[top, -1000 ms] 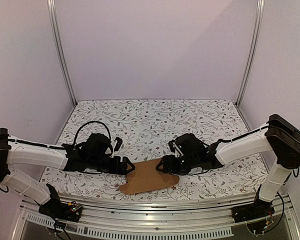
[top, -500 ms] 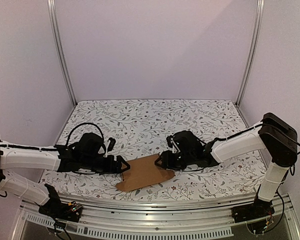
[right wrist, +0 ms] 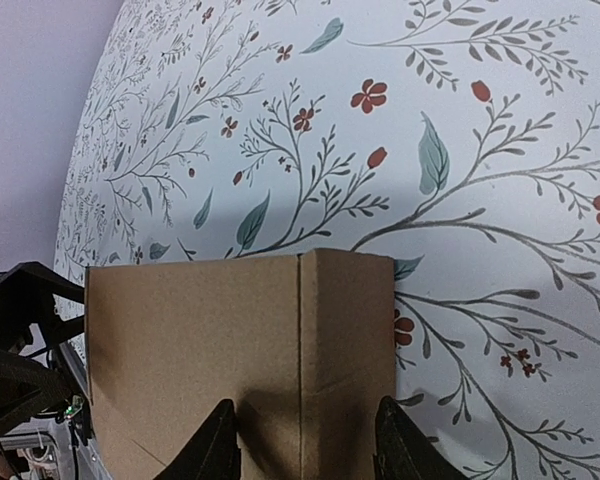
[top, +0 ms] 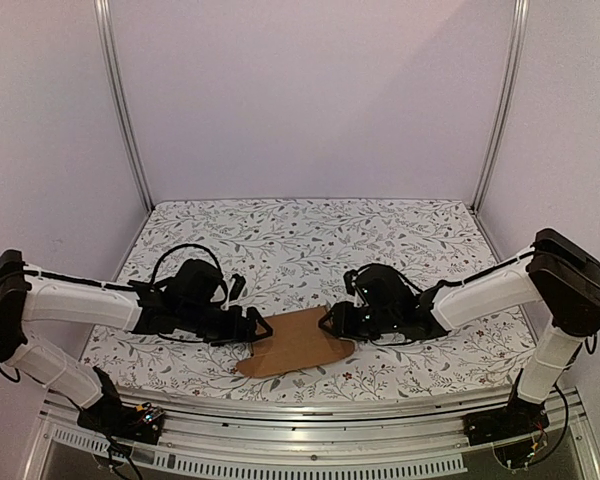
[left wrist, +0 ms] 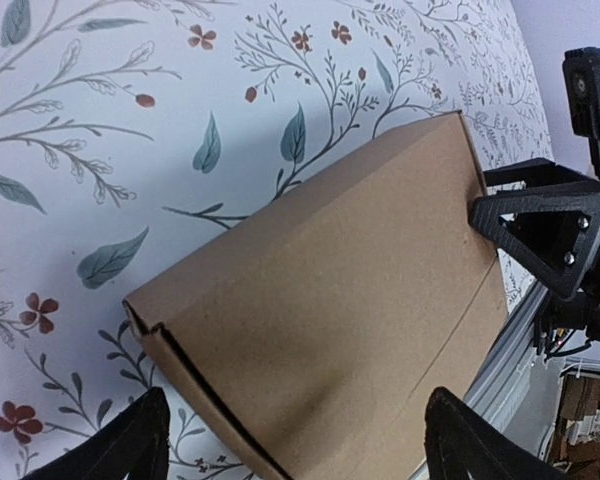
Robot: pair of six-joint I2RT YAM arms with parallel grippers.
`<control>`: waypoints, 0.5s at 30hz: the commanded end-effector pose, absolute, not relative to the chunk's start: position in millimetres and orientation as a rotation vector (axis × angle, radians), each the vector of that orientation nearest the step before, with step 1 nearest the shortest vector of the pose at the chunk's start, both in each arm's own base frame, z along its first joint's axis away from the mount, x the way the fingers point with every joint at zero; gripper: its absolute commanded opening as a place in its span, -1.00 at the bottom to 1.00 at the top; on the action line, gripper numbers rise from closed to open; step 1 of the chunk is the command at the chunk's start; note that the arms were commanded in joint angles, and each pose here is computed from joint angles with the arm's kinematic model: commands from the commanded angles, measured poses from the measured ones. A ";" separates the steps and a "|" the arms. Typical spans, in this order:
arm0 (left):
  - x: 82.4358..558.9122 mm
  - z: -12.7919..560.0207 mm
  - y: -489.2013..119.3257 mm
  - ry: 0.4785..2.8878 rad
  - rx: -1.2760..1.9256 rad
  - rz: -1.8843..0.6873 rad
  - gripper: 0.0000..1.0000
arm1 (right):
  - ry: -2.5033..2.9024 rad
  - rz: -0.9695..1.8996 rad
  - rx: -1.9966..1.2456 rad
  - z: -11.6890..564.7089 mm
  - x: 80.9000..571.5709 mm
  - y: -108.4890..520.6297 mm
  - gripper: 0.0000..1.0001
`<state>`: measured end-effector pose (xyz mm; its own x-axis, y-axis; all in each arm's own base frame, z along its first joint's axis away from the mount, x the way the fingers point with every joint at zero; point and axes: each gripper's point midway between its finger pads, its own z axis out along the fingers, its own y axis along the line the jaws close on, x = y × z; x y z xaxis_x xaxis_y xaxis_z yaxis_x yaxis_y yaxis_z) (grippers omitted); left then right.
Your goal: Fold the paper box
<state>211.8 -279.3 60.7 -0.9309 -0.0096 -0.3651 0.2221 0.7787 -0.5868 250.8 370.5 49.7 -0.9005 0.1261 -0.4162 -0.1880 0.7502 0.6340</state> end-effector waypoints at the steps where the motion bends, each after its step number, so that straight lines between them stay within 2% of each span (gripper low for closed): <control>1: 234.8 71.1 -288.4 2.571 0.161 -0.950 0.72 | 2.535 0.900 -0.035 40.7 246.2 351.1 -0.08; 6: 245.6 72.8 -297.3 2.550 0.169 -0.984 0.71 | 2.507 0.908 -0.050 51.3 244.1 345.6 0.04; 15: 247.1 70.9 -293.2 2.562 0.171 -0.957 0.70 | 2.467 0.944 -0.044 69.2 241.7 340.7 0.05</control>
<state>240.1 -295.3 66.9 -0.9202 -0.0234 -0.3908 0.2389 0.7573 -0.6078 240.2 349.2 64.2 -0.8878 0.1322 -0.4408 -0.1994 0.7527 0.6274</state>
